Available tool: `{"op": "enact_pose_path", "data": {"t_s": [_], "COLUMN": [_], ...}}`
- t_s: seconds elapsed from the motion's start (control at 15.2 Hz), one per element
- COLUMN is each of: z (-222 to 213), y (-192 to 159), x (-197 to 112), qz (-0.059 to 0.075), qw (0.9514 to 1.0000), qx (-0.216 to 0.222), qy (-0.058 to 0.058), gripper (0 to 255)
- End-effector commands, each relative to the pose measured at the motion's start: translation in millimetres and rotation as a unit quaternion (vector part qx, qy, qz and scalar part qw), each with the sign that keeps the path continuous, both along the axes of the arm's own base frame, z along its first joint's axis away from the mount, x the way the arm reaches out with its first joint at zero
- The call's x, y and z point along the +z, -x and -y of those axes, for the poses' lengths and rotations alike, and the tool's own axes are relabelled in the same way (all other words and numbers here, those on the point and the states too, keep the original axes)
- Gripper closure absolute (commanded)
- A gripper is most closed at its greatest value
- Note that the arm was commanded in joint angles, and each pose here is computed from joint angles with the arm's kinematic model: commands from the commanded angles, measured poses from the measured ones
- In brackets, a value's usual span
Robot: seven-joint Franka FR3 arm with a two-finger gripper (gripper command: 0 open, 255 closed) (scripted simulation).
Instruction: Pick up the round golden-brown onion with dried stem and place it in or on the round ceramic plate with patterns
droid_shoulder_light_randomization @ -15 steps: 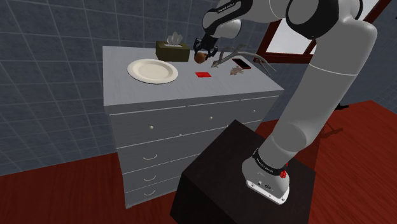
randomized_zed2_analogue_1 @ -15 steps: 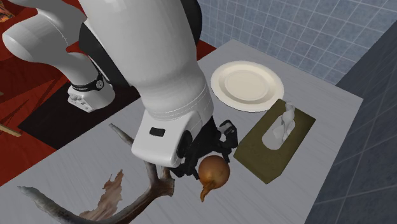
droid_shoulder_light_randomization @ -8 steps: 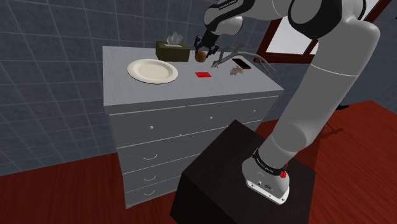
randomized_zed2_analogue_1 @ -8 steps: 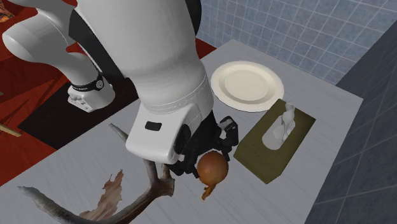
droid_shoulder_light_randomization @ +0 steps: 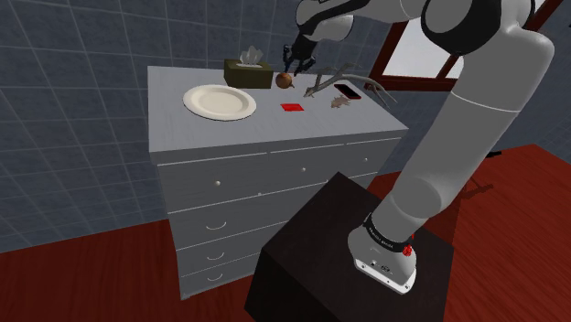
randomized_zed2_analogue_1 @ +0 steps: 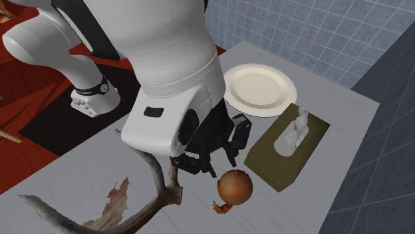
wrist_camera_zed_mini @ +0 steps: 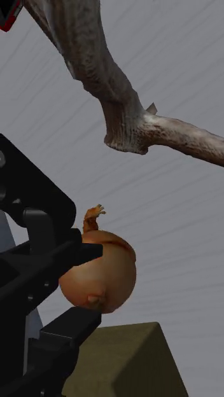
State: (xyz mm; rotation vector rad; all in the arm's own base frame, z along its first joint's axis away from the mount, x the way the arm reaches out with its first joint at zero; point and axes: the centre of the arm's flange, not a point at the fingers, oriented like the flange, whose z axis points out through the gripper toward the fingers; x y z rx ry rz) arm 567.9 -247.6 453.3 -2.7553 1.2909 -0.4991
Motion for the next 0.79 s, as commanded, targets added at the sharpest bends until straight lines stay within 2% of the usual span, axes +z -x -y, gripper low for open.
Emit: {"op": "enact_pose_path", "data": {"t_s": [0.0, 0.07, 0.13, 0.59, 0.73], "z": [-13, -25, -29, -20, -20], "y": [-4, -6, -6, -17, -17], "x": [-13, -26, -31, -68, -68], "qz": [-0.017, -0.034, -0.039, -0.039, -0.039], "qw": [0.998, 0.9918, 0.9891, 0.9891, 0.9891], "qx": [0.044, 0.087, 0.101, 0.101, 0.101], "qy": [0.043, 0.087, 0.1, 0.1, 0.1], "gripper": [0, 0, 0, 0, 0]}}
